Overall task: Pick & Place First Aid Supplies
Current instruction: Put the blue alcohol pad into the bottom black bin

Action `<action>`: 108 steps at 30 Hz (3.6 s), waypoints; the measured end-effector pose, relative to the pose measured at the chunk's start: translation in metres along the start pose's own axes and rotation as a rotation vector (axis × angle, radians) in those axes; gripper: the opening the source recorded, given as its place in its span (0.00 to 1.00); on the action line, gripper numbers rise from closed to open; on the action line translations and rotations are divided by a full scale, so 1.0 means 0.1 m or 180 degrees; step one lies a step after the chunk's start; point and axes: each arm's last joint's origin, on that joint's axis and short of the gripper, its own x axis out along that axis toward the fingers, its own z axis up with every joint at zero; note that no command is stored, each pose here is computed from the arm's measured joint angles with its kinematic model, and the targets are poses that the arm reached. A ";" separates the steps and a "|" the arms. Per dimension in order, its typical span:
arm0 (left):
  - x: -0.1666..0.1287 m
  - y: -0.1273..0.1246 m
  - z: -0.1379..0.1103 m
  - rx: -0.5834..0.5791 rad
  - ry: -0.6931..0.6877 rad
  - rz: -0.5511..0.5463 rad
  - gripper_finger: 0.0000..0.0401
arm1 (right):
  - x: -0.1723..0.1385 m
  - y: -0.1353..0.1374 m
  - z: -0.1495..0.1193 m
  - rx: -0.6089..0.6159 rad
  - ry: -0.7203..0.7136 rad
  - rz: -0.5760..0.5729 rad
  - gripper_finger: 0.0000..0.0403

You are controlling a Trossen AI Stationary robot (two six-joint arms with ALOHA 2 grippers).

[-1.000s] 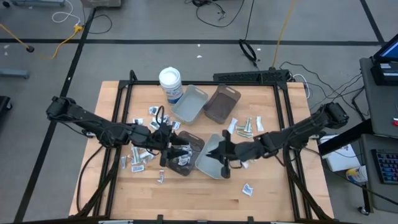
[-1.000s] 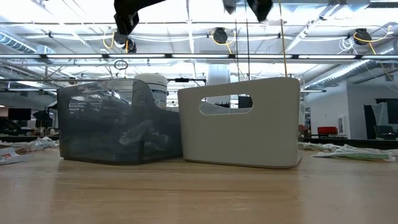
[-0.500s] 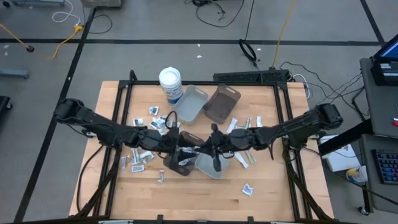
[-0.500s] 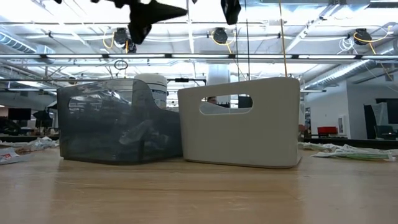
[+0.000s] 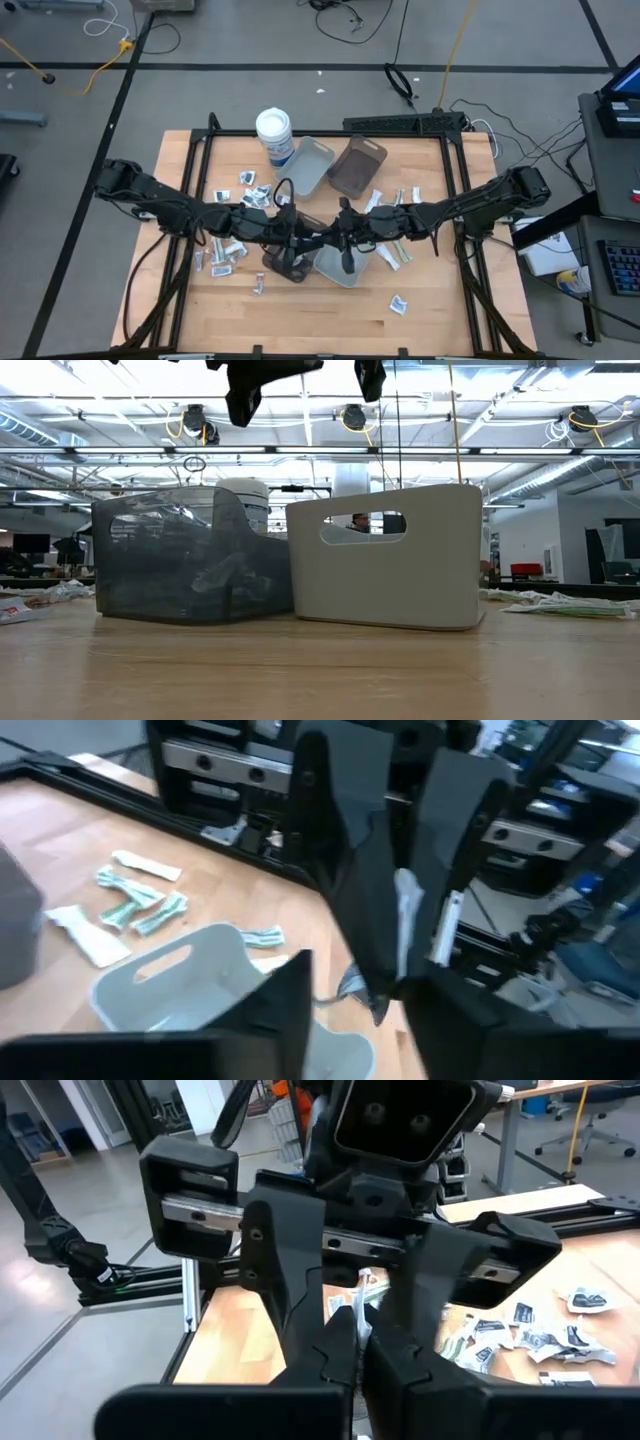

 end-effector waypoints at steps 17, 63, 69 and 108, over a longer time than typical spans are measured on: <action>0.00 0.15 -0.13 -0.1359 0.0702 0.0118 0.01 | -0.06 0.00 0.04 -0.0028 0.0028 0.0002 0.27; -0.14 0.39 -0.31 -0.1959 0.1854 0.0875 0.53 | -0.50 0.15 -0.06 0.0661 0.1011 -0.0237 0.40; -0.14 0.38 -0.32 -0.1924 0.1926 0.0789 0.49 | -0.62 0.18 -0.27 0.1487 0.1763 -0.0484 0.57; -0.14 0.37 -0.32 -0.1645 0.2068 0.0551 0.44 | -0.83 0.96 -1.57 0.2554 0.3638 -0.2124 0.68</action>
